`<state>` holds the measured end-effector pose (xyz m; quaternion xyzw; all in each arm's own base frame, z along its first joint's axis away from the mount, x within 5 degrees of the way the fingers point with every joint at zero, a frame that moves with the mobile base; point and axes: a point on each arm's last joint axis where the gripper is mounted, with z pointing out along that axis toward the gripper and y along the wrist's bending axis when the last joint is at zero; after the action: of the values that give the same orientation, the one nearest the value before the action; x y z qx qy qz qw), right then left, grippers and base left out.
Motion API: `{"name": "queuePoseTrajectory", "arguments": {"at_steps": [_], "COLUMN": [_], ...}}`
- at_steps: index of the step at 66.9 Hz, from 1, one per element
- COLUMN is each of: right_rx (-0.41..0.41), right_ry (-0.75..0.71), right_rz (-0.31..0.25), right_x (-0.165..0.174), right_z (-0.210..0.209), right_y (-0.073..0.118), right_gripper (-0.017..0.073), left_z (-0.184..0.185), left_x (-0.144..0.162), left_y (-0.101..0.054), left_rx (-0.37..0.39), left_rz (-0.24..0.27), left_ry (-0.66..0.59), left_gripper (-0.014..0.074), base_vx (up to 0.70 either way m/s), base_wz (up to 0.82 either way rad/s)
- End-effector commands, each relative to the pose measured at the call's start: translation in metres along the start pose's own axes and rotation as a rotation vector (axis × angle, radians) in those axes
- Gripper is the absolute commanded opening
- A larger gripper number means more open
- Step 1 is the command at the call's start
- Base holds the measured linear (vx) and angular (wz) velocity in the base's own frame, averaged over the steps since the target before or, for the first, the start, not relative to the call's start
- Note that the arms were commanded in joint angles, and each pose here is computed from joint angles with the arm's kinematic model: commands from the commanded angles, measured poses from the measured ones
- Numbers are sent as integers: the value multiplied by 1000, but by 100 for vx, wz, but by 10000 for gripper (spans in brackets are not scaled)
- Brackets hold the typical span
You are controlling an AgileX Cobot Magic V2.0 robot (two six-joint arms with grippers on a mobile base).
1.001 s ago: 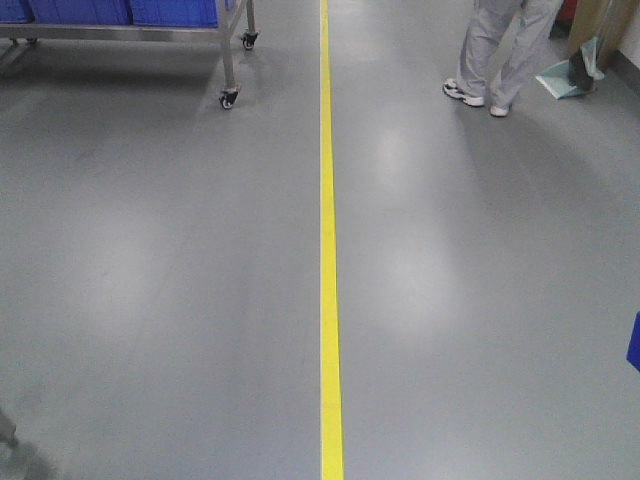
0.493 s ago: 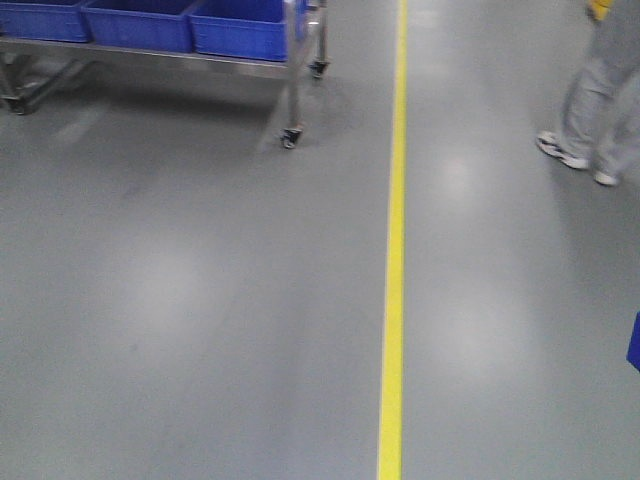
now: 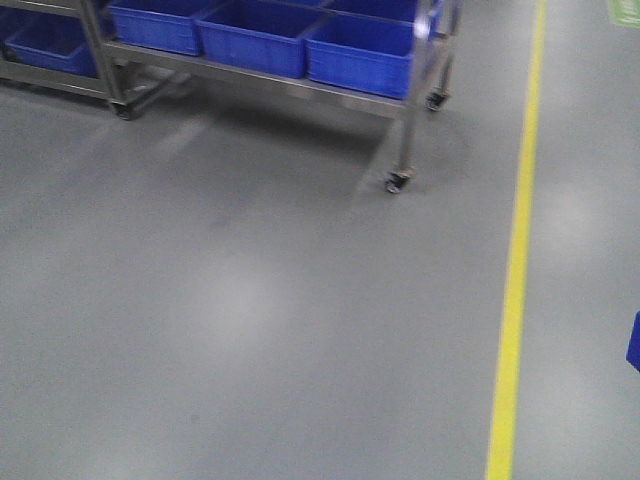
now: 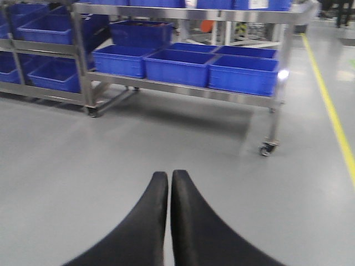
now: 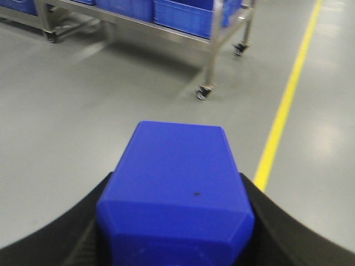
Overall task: Pour parts from conveyor to right shelf
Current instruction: 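Drive down the aisle and turn toward the shelf of blue bins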
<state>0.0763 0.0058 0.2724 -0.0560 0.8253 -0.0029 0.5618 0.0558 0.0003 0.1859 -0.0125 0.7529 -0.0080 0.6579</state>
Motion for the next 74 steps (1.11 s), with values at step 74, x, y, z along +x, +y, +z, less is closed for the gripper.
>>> {"name": "queuePoseTrajectory", "arguments": {"at_steps": [74], "right_rx": [23], "right_ry": [-77], "right_rz": [-5], "right_x": [-14], "right_z": [-3], "right_y": [-3], "right_gripper": [-5], "left_z": [-3], "left_x": [-14], "left_y": [-1], "left_rx": [11], "left_rz": [-16], "left_ry": [-109], "left_gripper": [-6], "base_vx": [71], "base_wz": [55]}}
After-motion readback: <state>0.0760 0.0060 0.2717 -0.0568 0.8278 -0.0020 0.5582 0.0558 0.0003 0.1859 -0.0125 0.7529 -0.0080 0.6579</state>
